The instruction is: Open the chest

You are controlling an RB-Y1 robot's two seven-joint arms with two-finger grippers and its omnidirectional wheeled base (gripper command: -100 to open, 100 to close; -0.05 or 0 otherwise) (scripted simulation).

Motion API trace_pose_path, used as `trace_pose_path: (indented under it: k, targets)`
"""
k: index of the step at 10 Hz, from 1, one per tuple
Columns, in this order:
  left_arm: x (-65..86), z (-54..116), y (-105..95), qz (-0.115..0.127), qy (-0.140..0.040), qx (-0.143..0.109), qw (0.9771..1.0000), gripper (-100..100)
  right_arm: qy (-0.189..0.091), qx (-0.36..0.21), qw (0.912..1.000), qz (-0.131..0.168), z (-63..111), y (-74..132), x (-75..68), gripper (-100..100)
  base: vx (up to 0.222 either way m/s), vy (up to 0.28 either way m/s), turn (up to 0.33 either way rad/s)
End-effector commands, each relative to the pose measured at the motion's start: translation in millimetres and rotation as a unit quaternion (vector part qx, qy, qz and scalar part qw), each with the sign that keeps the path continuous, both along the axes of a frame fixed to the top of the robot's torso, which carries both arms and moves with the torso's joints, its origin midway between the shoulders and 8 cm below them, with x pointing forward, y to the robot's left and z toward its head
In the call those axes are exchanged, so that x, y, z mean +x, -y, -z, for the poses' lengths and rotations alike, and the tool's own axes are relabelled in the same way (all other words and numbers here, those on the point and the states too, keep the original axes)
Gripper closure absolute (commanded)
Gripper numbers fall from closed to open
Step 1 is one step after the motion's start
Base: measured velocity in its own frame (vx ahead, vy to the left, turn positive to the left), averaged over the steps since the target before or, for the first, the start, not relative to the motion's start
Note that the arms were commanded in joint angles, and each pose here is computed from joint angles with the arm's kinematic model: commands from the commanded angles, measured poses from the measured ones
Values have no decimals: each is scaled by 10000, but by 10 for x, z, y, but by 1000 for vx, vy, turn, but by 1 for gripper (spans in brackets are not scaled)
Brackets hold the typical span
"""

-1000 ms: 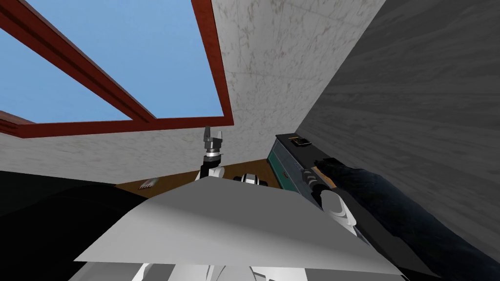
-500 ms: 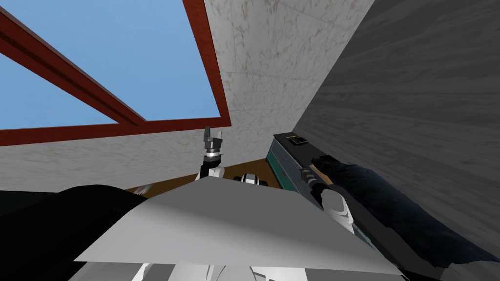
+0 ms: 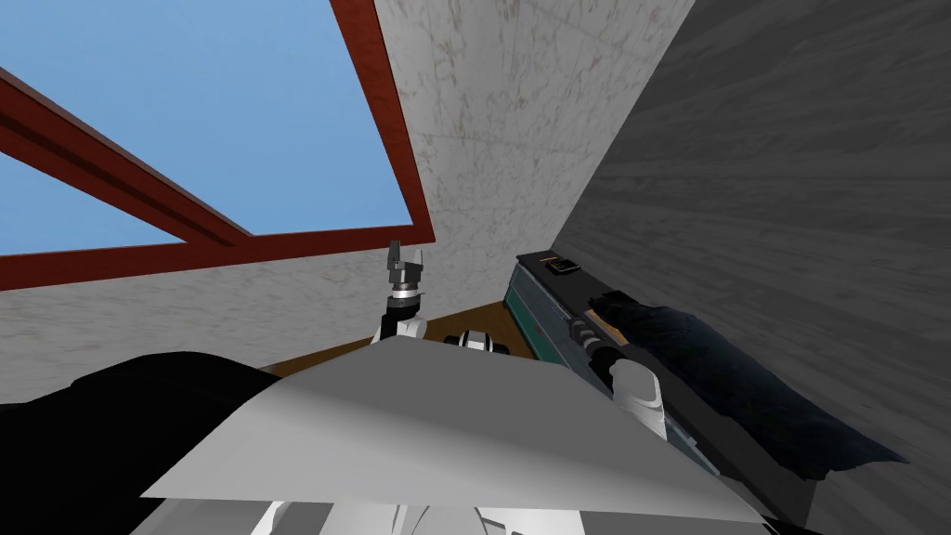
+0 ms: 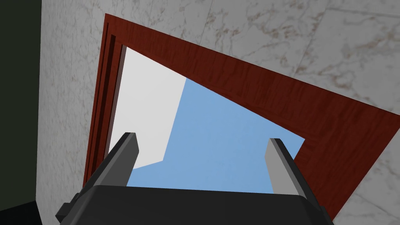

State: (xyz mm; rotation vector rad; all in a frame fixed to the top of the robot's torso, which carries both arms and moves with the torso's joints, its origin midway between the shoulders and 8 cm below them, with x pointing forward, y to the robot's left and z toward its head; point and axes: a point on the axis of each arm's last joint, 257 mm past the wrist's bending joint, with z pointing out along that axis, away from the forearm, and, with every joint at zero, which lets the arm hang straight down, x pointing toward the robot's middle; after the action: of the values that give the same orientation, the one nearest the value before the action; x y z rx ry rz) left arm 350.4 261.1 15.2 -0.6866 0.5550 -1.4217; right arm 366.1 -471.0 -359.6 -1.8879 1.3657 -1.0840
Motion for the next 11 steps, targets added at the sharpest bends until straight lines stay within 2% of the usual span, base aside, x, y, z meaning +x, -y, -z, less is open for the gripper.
trace_pose_path:
  k: [1,2,5,7,8,11]
  targets:
    - [0,0,0,0,0,0,10000,0,2,-70,10000,-56,-1,-5,1,100,0,0,0]
    - [0,0,0,0,0,0,10000,0,184,4,9998,-106,-15,-152,129,-100,-44,-26,58]
    - [0,0,0,0,0,1,10000,0,454,142,9988,-149,-47,-374,318,-100,-95,-65,52]
    - [0,0,0,0,0,0,10000,0,407,120,9990,-141,-39,-340,286,-100,-27,-17,4]
    - [0,0,0,0,0,0,10000,0,407,131,9990,-98,54,-404,293,100,75,-45,63]
    - [0,0,0,0,0,-1,10000,0,406,133,9990,-132,-21,-361,273,100,-17,70,-17]
